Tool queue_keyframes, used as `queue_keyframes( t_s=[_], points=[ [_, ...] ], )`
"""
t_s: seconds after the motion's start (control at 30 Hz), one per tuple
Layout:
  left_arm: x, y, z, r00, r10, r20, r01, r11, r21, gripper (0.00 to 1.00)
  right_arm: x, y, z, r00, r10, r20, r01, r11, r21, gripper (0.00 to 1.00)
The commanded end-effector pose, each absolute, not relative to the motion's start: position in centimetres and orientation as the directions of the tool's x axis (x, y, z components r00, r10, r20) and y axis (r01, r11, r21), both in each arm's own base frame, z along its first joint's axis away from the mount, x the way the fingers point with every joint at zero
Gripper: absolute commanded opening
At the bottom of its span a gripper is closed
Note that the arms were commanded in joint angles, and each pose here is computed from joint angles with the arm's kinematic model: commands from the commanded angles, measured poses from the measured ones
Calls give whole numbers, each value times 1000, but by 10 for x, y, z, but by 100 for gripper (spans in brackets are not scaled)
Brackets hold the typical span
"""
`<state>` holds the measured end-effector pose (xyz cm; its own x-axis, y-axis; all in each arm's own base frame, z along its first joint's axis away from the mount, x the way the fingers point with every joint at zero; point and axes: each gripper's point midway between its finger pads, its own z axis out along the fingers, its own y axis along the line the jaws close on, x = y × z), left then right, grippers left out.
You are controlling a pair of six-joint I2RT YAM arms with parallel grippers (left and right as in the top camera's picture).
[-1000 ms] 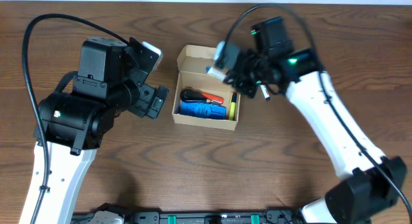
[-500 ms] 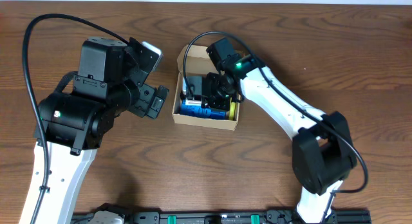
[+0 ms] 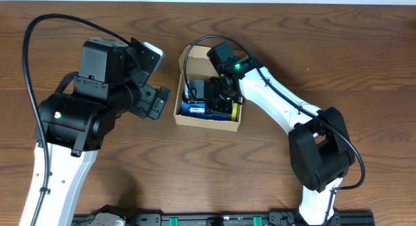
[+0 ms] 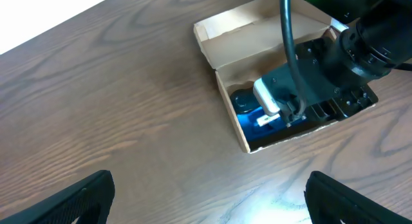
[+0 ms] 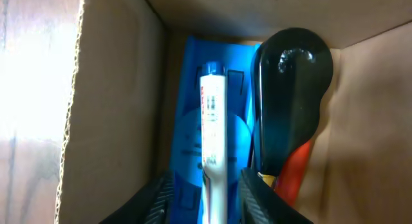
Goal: Pack container
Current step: 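Carry the blue marker over the box and lower it inside, then open the right gripper and withdraw it to the right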
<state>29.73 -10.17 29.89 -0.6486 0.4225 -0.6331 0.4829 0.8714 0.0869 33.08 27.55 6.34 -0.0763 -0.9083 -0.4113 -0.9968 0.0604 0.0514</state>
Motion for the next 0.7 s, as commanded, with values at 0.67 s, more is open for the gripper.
queue_keyframes(
  t_s=[0.67],
  points=[
    [298, -102, 306, -642, 410, -647, 477, 875, 81, 95, 408, 141, 239, -513, -564, -647, -661, 740, -120, 47]
  ],
)
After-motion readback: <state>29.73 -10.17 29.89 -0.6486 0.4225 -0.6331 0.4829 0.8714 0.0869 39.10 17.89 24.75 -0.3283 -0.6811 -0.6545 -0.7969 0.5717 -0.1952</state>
